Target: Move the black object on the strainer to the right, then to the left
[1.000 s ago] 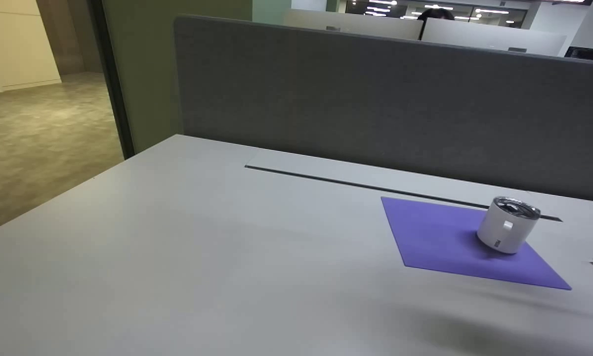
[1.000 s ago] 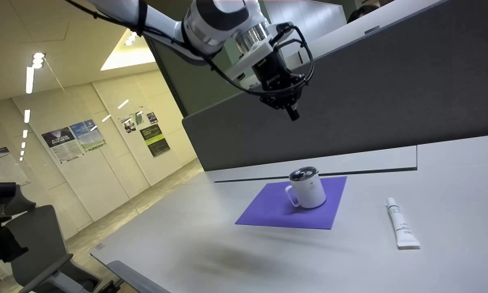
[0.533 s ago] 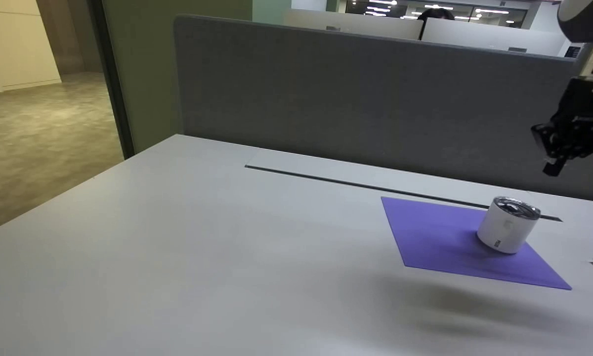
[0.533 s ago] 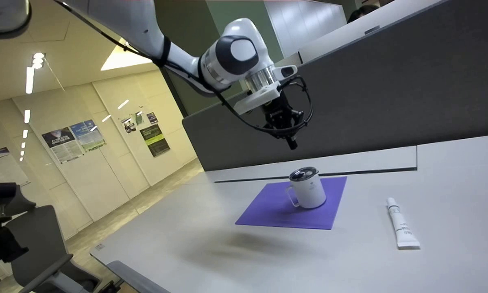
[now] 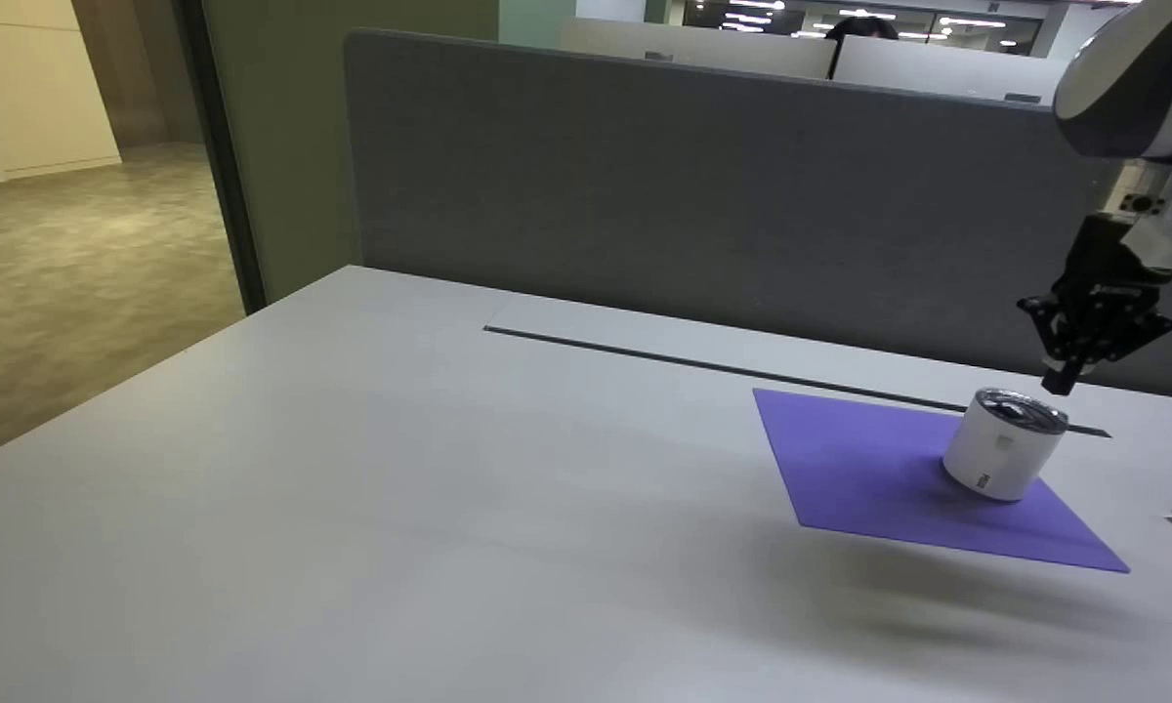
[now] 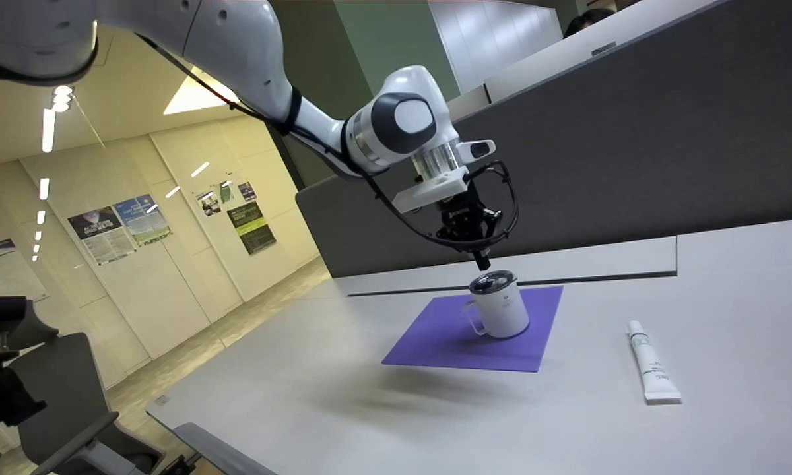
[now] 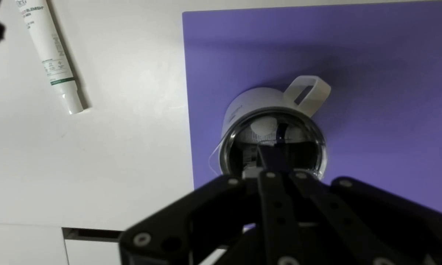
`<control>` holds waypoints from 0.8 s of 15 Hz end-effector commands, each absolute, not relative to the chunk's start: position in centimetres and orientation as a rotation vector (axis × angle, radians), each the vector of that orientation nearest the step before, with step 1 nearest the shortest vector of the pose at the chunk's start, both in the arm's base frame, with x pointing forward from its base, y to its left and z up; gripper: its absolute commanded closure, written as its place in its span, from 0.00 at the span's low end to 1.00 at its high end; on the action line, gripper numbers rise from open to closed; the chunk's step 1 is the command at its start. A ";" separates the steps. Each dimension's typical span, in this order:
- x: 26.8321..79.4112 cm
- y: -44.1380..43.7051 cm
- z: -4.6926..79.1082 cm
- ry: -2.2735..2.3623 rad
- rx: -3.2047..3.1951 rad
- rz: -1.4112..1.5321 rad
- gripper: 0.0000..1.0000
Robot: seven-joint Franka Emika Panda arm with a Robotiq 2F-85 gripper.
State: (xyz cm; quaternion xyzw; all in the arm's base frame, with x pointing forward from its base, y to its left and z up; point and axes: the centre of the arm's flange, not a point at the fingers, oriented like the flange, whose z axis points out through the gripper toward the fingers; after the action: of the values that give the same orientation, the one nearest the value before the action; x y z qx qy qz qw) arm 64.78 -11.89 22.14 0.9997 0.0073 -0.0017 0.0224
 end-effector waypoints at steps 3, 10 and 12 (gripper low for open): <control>66.2 -11.4 21.0 -0.007 3.139 0.041 1.00; 66.3 -10.4 19.8 0.018 3.144 0.063 1.00; 66.3 -10.4 19.4 0.019 3.145 0.067 1.00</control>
State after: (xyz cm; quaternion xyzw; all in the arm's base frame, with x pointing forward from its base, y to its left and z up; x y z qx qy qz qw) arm 65.61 -10.13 19.55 0.9999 0.0082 0.0145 0.0017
